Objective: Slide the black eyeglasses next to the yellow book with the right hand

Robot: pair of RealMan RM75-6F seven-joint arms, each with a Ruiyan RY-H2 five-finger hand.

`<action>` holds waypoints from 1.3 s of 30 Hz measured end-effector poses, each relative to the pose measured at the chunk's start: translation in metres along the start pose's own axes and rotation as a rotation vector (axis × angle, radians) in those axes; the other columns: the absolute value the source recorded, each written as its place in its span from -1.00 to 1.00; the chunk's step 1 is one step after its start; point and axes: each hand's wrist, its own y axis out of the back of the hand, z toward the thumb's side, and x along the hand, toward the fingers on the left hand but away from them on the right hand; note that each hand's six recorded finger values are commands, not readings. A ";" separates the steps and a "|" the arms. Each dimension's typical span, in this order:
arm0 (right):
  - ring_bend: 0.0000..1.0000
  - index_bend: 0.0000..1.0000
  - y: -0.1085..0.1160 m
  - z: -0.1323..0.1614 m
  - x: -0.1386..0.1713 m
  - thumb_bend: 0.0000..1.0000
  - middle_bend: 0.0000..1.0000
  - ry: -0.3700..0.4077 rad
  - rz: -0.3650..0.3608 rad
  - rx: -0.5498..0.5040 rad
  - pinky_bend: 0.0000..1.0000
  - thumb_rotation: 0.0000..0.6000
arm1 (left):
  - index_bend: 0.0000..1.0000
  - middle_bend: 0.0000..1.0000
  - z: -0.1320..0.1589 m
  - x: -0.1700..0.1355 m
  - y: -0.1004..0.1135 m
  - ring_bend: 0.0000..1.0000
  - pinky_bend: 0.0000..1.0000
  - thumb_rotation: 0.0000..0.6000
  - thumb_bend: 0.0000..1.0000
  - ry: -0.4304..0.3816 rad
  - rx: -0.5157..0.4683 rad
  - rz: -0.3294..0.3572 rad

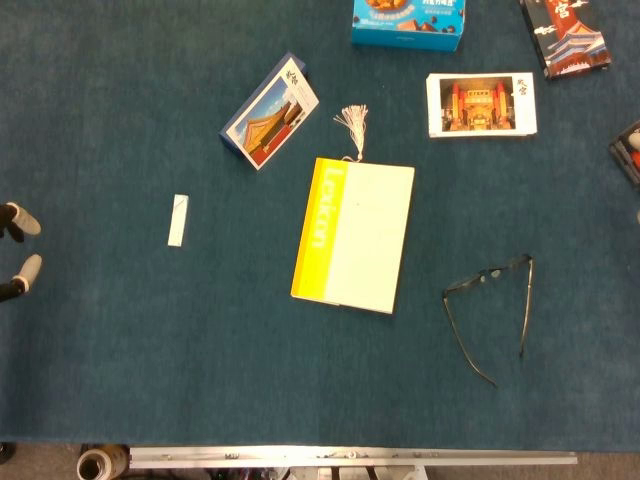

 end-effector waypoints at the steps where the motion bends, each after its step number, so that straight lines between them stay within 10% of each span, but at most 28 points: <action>1: -0.46 -0.60 -0.001 0.000 -0.001 -0.47 -0.26 0.002 0.004 -0.001 0.05 1.00 | -0.10 0.04 -0.001 -0.001 0.000 -0.08 0.12 1.00 -0.44 0.004 0.002 0.001; 39: -0.46 -0.60 -0.050 0.069 -0.018 -0.28 -0.26 0.356 0.222 0.017 0.04 1.00 | -0.10 0.04 -0.007 -0.012 0.000 -0.07 0.12 1.00 -0.44 0.027 0.015 -0.001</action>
